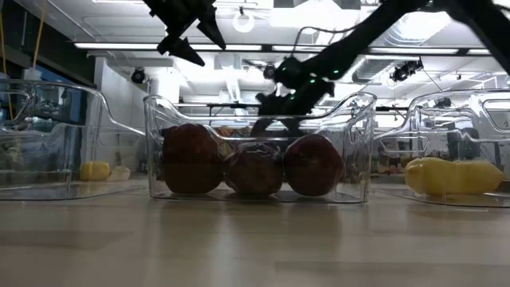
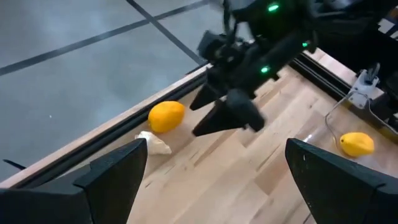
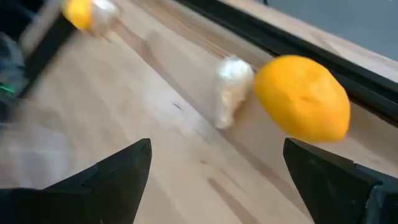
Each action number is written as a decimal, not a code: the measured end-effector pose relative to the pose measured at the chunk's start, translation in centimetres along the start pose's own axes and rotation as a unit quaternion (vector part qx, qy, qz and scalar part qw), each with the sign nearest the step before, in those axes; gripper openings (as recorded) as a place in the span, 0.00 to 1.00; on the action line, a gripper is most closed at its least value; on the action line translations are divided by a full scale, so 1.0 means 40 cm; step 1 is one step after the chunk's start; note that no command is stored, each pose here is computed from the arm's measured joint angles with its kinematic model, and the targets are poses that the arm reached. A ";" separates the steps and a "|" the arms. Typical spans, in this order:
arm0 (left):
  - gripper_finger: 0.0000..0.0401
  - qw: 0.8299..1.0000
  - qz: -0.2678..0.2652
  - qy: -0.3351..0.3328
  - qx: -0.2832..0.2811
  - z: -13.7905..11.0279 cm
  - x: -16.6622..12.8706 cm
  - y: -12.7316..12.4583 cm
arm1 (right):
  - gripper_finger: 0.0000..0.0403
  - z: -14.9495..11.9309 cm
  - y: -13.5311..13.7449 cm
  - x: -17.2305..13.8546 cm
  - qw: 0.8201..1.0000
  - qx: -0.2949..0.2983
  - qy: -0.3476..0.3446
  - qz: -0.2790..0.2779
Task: Sort produce into baskets
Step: Put the top right yellow lemon into the right transparent bin
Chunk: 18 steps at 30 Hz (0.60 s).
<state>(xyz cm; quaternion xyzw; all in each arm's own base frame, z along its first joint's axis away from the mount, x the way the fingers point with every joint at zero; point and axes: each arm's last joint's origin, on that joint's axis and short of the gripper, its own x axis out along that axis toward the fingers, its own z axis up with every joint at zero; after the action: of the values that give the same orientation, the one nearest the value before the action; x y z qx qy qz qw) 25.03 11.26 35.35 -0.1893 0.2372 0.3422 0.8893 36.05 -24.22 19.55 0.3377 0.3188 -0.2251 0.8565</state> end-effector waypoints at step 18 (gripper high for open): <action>0.92 0.999 0.002 0.029 0.019 -0.014 -0.001 0.003 | 0.74 0.123 0.008 0.094 0.993 -0.028 0.041 -0.108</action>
<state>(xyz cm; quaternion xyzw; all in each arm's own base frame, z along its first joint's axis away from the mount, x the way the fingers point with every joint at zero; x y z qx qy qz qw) 24.77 11.06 34.90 -0.1815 0.2696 0.3338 0.8848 40.78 -28.21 19.87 0.2859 0.3940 -0.2930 0.8229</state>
